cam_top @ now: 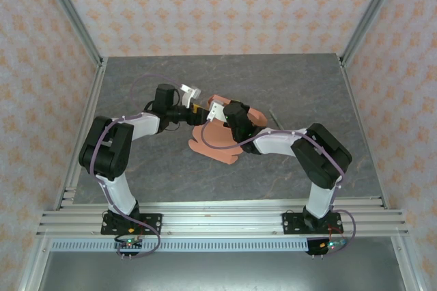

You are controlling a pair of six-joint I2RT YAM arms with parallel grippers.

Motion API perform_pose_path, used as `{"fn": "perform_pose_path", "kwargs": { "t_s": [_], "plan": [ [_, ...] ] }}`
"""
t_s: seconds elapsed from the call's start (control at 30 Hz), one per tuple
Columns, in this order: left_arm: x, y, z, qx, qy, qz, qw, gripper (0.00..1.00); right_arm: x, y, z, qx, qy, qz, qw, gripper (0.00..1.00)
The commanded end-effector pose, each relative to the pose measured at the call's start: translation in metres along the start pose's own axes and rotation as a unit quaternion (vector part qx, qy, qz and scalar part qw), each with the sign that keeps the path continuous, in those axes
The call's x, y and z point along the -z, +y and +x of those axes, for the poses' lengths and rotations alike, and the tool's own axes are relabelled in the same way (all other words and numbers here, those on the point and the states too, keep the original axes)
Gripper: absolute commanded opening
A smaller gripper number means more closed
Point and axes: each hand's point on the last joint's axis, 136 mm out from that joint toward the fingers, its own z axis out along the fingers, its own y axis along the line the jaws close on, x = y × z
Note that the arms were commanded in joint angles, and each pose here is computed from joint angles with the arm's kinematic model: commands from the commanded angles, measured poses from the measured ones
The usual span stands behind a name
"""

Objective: Fold the paper box

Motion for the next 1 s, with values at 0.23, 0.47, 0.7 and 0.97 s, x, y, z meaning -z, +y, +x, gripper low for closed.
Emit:
{"fn": "perform_pose_path", "kwargs": {
  "t_s": [0.23, 0.47, 0.7, 0.97],
  "plan": [
    [0.000, -0.010, -0.001, -0.027, 0.005, 0.016, 0.999, 0.73, 0.004, -0.031, -0.017, -0.038, -0.023, 0.023, 0.999, 0.00],
    [0.018, 0.006, -0.006, -0.024, -0.007, -0.034, 0.999, 0.73, 0.005, -0.032, -0.016, -0.039, -0.025, 0.023, 0.999, 0.00],
    [0.036, 0.009, -0.012, -0.027, -0.021, -0.060, 0.998, 0.74, 0.005, -0.032, -0.016, -0.038, -0.024, 0.022, 0.999, 0.00],
    [0.073, 0.021, -0.032, -0.019, -0.069, -0.110, 0.991, 0.73, 0.005, -0.032, -0.016, -0.038, -0.025, 0.022, 0.999, 0.00]
  ]
}}
